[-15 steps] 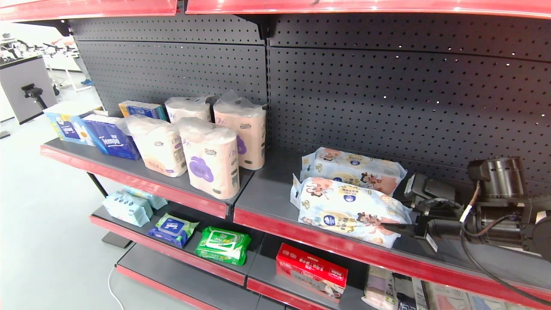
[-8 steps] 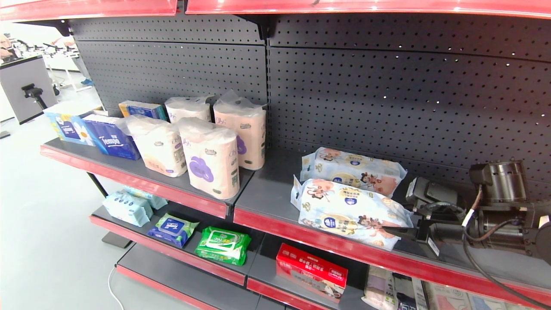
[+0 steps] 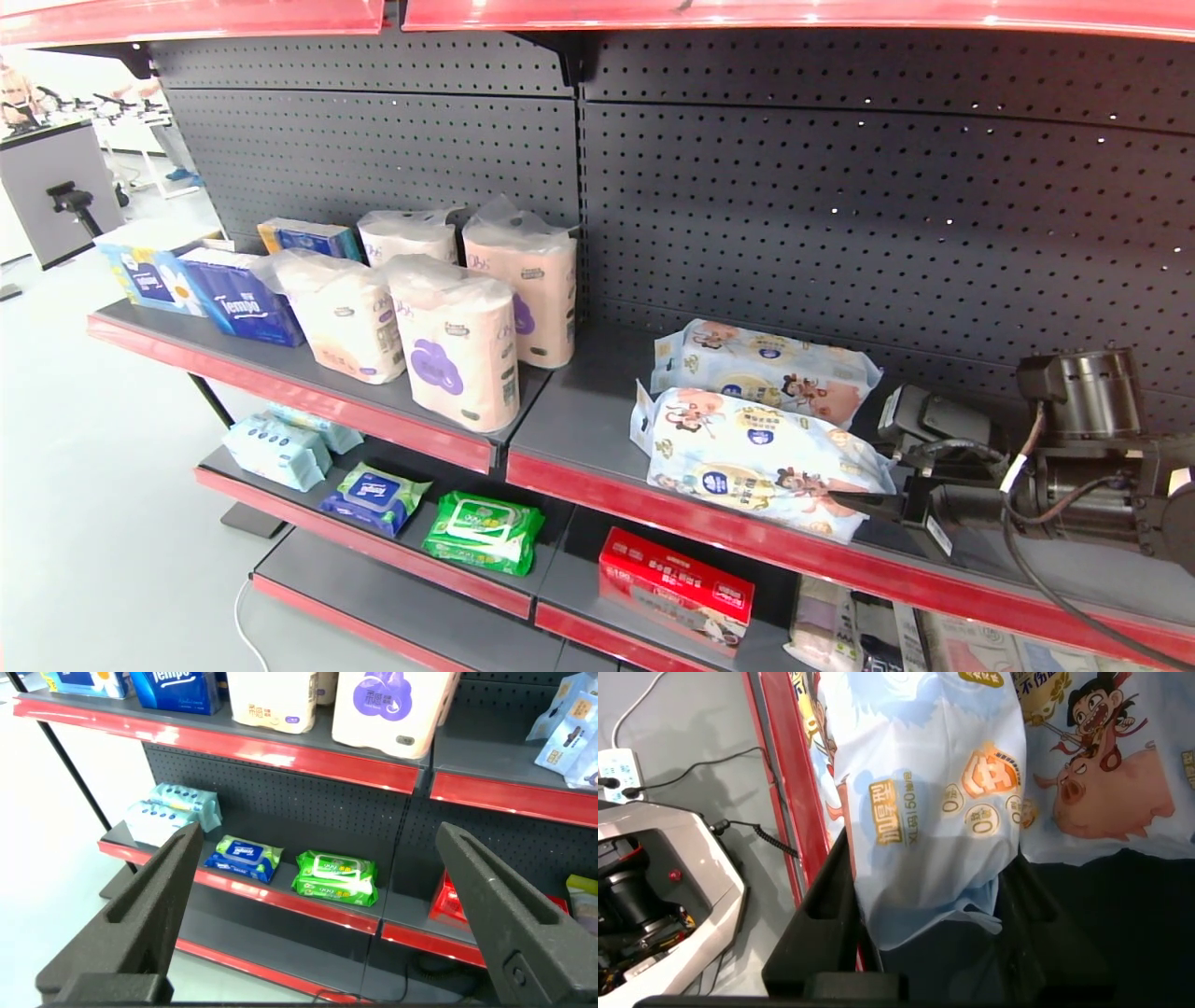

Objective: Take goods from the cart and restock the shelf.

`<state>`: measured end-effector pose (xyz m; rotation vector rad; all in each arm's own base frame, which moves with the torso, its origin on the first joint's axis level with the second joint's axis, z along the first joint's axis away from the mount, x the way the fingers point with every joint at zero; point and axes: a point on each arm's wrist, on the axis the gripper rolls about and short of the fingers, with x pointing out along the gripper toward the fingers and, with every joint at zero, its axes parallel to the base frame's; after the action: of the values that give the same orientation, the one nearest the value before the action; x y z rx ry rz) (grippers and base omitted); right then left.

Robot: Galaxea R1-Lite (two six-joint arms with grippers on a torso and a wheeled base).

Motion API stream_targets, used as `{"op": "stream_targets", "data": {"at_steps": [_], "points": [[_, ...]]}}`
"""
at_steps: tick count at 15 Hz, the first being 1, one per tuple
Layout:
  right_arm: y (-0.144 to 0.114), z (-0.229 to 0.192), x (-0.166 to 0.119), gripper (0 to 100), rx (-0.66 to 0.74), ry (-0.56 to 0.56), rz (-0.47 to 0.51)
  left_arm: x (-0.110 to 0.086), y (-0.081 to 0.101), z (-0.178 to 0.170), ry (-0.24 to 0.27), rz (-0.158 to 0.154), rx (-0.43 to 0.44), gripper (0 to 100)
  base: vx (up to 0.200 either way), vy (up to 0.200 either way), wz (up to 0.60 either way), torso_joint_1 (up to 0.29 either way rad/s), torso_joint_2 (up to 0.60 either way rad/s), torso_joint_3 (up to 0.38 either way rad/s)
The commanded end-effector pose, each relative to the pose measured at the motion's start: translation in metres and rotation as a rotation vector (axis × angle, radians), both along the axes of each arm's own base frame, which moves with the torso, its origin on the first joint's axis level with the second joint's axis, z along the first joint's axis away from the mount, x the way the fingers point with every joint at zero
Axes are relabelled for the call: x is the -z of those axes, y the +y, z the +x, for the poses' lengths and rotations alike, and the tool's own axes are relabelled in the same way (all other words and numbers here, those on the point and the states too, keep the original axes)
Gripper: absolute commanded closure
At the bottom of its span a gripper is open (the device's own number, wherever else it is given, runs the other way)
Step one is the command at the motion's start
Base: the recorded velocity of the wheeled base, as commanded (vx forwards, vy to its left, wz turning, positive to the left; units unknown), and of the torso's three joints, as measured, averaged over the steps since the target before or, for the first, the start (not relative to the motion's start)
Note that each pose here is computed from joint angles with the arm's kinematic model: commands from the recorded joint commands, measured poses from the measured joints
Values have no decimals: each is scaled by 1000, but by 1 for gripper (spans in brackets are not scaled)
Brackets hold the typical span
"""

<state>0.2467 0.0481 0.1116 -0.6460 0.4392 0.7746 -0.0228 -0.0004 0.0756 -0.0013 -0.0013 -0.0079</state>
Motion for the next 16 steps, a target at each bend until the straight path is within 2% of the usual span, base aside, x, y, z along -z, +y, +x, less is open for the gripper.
{"op": "stream_targets", "data": {"at_steps": [1, 9, 10, 16], "points": [[2, 0, 1, 100, -8, 2, 0, 0, 0, 0, 0, 0, 0, 0, 0, 0, 0, 0, 0, 0], [3, 0, 1, 100, -14, 2, 0, 0, 0, 0, 0, 0, 0, 0, 0, 0, 0, 0, 0, 0], [3, 0, 1, 0, -18, 2, -2, 0, 0, 0, 0, 0, 0, 0, 0, 0, 0, 0, 0, 0], [2, 0, 0, 0, -9, -2, 2, 0, 0, 0, 0, 0, 0, 0, 0, 0, 0, 0, 0, 0]]}}
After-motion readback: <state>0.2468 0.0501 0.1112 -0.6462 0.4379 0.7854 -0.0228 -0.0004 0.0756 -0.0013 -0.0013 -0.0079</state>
